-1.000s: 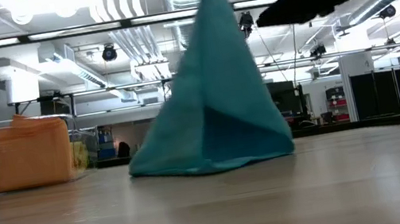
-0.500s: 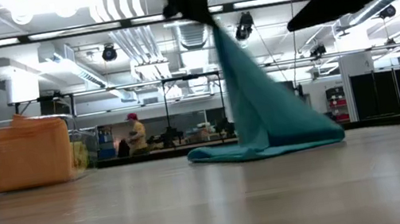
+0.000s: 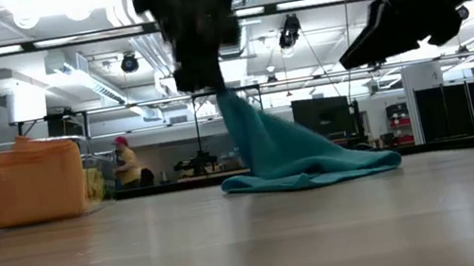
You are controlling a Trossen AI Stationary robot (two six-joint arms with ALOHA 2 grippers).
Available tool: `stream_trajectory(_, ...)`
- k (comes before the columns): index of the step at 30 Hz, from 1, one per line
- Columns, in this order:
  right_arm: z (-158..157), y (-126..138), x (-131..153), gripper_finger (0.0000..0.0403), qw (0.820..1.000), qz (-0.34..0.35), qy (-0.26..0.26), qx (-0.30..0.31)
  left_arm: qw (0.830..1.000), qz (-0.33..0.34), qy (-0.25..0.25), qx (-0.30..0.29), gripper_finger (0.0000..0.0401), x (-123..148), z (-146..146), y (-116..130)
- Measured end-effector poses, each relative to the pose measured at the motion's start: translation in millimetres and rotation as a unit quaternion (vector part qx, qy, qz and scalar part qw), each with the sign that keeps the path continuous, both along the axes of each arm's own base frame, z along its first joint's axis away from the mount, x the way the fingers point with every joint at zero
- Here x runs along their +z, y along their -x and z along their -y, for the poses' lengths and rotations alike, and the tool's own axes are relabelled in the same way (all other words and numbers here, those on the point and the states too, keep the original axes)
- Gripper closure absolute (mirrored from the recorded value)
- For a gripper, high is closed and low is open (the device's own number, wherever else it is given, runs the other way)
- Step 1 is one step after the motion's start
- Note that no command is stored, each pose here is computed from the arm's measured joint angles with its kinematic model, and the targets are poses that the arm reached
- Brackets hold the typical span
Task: Roll microfiber towels into tight, uniform cylinder then place into a basket
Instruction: Fold the blue microfiber towel
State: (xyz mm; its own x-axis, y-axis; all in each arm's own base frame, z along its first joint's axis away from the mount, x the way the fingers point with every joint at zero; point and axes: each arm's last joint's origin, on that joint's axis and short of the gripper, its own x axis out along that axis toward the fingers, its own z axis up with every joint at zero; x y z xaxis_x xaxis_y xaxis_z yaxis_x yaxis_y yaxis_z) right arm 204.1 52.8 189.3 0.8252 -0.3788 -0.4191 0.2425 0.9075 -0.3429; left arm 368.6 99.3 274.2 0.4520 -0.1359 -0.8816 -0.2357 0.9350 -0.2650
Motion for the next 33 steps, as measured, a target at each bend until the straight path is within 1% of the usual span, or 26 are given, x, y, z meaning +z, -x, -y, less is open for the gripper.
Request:
stream_trajectory(1, 0, -1, -1, 0.0209, 1.0, -0.006, 0.012, 0.001, 0.999, 0.013, 0.023, -0.019, 0.0401, 5, 16, -2)
stream_trajectory(2, 0, -2, -1, 0.0209, 1.0, -0.011, 0.023, -0.004, 0.998, 0.028, 0.032, -0.035, 0.0401, 12, 32, -4)
stream_trajectory(4, 0, -5, 3, 0.0209, 0.999, -0.008, 0.037, -0.016, 0.995, 0.048, 0.032, -0.076, 0.0401, 25, 63, -6)
stream_trajectory(6, 0, -6, 7, 0.0209, 0.998, -0.003, 0.051, -0.028, 0.99, 0.087, 0.023, -0.111, 0.0401, 42, 89, -9)
stream_trajectory(8, 0, -7, 12, 0.0209, 0.998, 0.006, 0.053, -0.029, 0.982, 0.136, -0.016, -0.129, 0.0401, 63, 109, -11)
stream_trajectory(10, 0, -6, 16, 0.0209, 0.998, 0.011, 0.052, -0.03, 0.97, 0.19, -0.08, -0.13, 0.0401, 91, 116, -10)
stream_trajectory(12, 0, -7, 22, 0.0209, 0.998, 0.026, 0.046, -0.03, 0.957, 0.227, -0.152, -0.097, 0.0401, 119, 110, -6)
stream_trajectory(14, 1, -5, 23, 0.0209, 0.998, 0.026, 0.046, -0.031, 0.938, 0.274, -0.205, -0.052, 0.0401, 146, 95, -3)
stream_trajectory(15, 1, -5, 24, 0.0209, 0.998, 0.03, 0.045, -0.031, 0.932, 0.285, -0.221, -0.032, 0.0401, 155, 85, -1)
stream_trajectory(17, 2, -2, 22, 0.0209, 0.998, 0.024, 0.049, -0.035, 0.923, 0.304, -0.233, 0.013, 0.0401, 168, 58, 3)
stream_trajectory(18, 2, -2, 22, 0.0209, 0.998, 0.028, 0.048, -0.04, 0.924, 0.302, -0.233, 0.041, 0.0401, 168, 42, 5)
stream_trajectory(20, 2, -2, 21, 0.0209, 0.998, 0.033, 0.038, -0.044, 0.931, 0.269, -0.222, 0.106, 0.0401, 159, 7, 12)
stream_trajectory(21, 2, -1, 19, 0.0209, 0.998, 0.027, 0.039, -0.044, 0.935, 0.248, -0.214, 0.134, 0.0401, 150, -9, 15)
stream_trajectory(22, 2, -1, 18, 0.0209, 0.998, 0.026, 0.034, -0.045, 0.94, 0.223, -0.205, 0.155, 0.0401, 139, -23, 19)
stream_trajectory(24, 2, -1, 17, 0.0209, 0.998, 0.021, 0.028, -0.045, 0.949, 0.18, -0.184, 0.18, 0.0401, 112, -45, 24)
stream_trajectory(26, 2, -1, 15, 0.0209, 0.999, 0.019, 0.012, -0.038, 0.958, 0.143, -0.166, 0.188, 0.0401, 83, -55, 27)
stream_trajectory(28, 0, -2, 14, 0.0209, 1.0, 0.017, -0.009, -0.02, 0.962, 0.116, -0.157, 0.189, 0.0401, 55, -59, 28)
stream_trajectory(30, -3, -5, 12, 0.0209, 0.999, 0.017, -0.036, 0.007, 0.964, 0.105, -0.154, 0.187, 0.0401, 30, -60, 27)
stream_trajectory(33, -8, -14, 6, 0.0209, 0.998, 0.02, -0.056, 0.034, 0.967, 0.108, -0.146, 0.18, 0.0401, 7, -59, 27)
